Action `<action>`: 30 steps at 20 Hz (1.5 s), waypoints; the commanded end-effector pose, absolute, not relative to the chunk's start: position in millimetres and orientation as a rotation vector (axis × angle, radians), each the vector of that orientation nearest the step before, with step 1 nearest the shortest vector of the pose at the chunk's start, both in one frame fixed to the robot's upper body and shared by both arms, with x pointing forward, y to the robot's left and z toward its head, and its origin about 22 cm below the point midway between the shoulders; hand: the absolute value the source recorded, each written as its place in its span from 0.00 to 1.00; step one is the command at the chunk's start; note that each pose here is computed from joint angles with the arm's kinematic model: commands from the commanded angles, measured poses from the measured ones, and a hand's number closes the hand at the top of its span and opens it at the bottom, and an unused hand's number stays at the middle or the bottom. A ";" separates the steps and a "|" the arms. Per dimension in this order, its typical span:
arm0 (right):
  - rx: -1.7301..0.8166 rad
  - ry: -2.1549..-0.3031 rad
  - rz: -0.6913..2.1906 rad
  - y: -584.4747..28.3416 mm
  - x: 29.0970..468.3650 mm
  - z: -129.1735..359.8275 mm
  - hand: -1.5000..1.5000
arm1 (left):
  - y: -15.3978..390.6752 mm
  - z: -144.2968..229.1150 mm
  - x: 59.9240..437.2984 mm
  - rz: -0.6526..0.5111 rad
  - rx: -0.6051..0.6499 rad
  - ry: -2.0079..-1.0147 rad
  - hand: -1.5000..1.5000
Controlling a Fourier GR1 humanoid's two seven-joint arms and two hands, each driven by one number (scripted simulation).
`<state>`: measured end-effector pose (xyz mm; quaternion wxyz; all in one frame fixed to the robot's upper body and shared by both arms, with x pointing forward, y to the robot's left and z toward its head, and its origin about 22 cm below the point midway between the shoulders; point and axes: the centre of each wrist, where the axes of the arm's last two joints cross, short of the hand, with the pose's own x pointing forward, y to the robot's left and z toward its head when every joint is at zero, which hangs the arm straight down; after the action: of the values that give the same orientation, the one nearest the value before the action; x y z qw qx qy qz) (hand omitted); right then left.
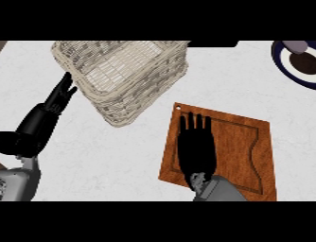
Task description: Pick the sweet potato from the cutting board and place it in the basket
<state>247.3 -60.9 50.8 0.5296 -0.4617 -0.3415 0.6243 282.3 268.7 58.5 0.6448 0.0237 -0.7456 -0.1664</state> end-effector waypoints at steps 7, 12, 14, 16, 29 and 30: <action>-1.025 -0.696 1.510 -77.1 265.1 21.5 0.00 | 282.5 51.7 283.5 -0.394 0.054 -1.680 0.50; -0.999 -0.670 1.570 -78.2 269.7 12.6 1.00 | 256.4 63.1 276.1 -0.390 0.050 -1.693 0.50; -1.027 -0.681 1.586 -65.7 252.5 12.6 1.00 | 281.8 66.4 289.2 -0.380 0.049 -1.699 0.50; -1.041 -0.695 1.618 -66.5 264.1 6.8 1.00 | 281.1 56.1 283.4 -0.381 0.066 -1.689 0.50; -1.139 -0.888 1.102 -46.6 289.1 73.1 1.00 | 242.1 65.4 292.3 -0.465 -0.049 -1.729 0.50; -1.151 -0.890 1.050 -46.2 293.5 75.5 1.00 | 234.4 64.5 292.7 -0.475 -0.076 -1.727 0.50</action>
<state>282.7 -50.7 59.6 0.5833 -0.4792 -0.3749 0.5381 290.5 244.9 63.7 0.6298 -0.0146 -0.7518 -0.1946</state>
